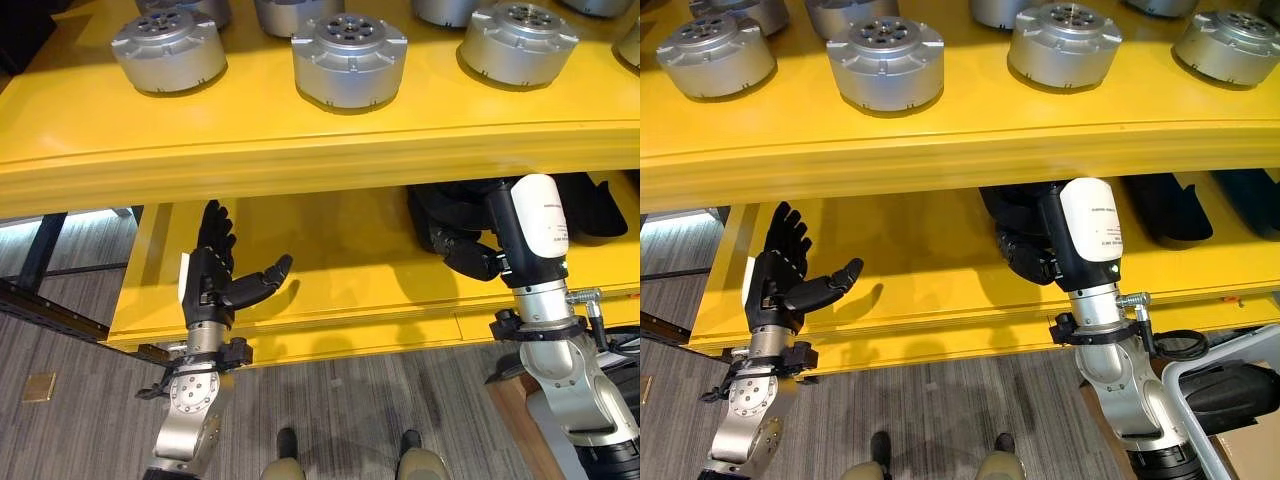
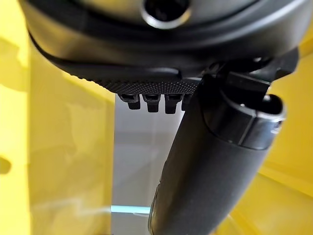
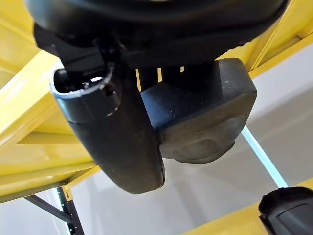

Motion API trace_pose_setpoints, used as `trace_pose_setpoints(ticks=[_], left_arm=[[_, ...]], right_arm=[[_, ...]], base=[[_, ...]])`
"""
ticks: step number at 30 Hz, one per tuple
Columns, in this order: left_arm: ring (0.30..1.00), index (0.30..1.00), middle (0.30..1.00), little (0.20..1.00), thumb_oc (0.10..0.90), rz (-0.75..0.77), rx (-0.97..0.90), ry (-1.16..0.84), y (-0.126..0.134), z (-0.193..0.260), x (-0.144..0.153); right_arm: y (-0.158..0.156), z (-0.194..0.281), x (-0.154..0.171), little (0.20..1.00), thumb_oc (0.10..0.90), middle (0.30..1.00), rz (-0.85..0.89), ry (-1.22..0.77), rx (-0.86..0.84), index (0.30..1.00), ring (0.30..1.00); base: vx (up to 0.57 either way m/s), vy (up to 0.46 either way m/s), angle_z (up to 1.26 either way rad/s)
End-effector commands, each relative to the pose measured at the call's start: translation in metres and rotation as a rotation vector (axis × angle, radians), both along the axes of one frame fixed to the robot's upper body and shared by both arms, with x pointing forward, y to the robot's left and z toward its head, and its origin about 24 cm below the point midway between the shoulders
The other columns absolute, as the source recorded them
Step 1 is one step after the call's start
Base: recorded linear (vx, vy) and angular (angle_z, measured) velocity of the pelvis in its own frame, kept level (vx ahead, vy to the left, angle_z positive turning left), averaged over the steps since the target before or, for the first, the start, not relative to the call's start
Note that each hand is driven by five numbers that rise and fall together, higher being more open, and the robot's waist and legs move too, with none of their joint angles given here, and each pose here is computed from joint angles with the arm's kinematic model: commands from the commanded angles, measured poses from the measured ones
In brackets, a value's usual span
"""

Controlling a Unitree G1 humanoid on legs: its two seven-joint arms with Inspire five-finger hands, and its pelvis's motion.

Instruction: Move parts from the plastic box to the shelf.

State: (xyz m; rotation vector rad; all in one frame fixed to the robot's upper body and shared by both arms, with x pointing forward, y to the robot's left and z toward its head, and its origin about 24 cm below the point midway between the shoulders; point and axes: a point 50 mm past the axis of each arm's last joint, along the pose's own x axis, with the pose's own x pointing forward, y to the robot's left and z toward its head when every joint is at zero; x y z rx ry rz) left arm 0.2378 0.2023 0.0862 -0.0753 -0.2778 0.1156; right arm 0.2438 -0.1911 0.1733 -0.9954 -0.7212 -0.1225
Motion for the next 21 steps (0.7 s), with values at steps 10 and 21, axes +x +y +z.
trace_pose_setpoints(ticks=[10,21], left_arm=[[1.0,1.0,1.0,1.0,0.9,-0.007,0.021,-0.167,0.005,0.031,-0.006],[1.0,1.0,1.0,1.0,0.9,0.06,0.012,-0.115,0.023,0.021,-0.012]], right_arm=[[0.043,0.071,0.038,0.3,0.4,0.3,0.15,-0.276,-0.007,0.3,0.3],[0.062,0.078,0.094,0.3,0.4,0.3,0.112,-0.148,0.025,0.3,0.3]], base=[[0.02,0.0,0.06],[-0.02,-0.018,0.07]])
